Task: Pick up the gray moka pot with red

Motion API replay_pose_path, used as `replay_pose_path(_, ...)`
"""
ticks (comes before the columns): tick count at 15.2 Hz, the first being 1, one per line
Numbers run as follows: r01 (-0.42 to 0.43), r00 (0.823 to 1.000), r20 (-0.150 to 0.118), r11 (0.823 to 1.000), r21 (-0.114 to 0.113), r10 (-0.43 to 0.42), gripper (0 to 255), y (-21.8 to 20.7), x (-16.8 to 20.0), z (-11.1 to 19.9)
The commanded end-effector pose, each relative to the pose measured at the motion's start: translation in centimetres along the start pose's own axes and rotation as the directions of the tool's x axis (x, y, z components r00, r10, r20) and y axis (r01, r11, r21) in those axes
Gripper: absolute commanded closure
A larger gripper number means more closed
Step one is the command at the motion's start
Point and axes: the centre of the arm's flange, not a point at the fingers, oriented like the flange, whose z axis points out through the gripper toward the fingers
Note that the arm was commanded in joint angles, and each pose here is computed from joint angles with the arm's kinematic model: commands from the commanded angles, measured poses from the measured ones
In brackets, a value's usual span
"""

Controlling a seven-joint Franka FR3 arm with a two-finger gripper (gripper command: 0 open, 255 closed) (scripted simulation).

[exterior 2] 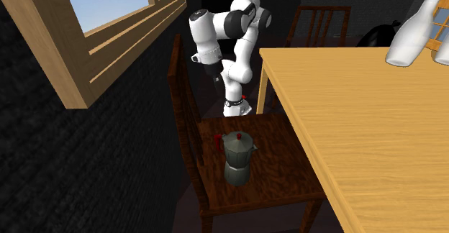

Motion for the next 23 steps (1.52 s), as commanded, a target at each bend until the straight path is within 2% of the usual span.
replay_pose_path(1, -0.05, 0.999, 0.009, 0.999, 0.021, 0.05, 0, -2.4, -0.4, -0.1)
replay_pose_path(5, -0.143, 0.99, 0.026, 0.988, 0.057, 0.142, 0, -7.1, -0.7, -0.4)
replay_pose_path(10, -0.258, 0.966, 0.051, 0.961, 0.1, 0.253, 0, -12.8, -0.4, -0.9)
replay_pose_path(15, -0.369, 0.929, 0.082, 0.919, 0.14, 0.361, 0, -18.5, 0.6, -1.7)
replay_pose_path(21, -0.496, 0.868, 0.124, 0.849, 0.181, 0.48, 0, -25.1, 2.7, -3.0)
replay_pose_path(23, -0.498, 0.867, 0.125, 0.848, 0.182, 0.482, 0, -25.2, 2.9, -2.6)
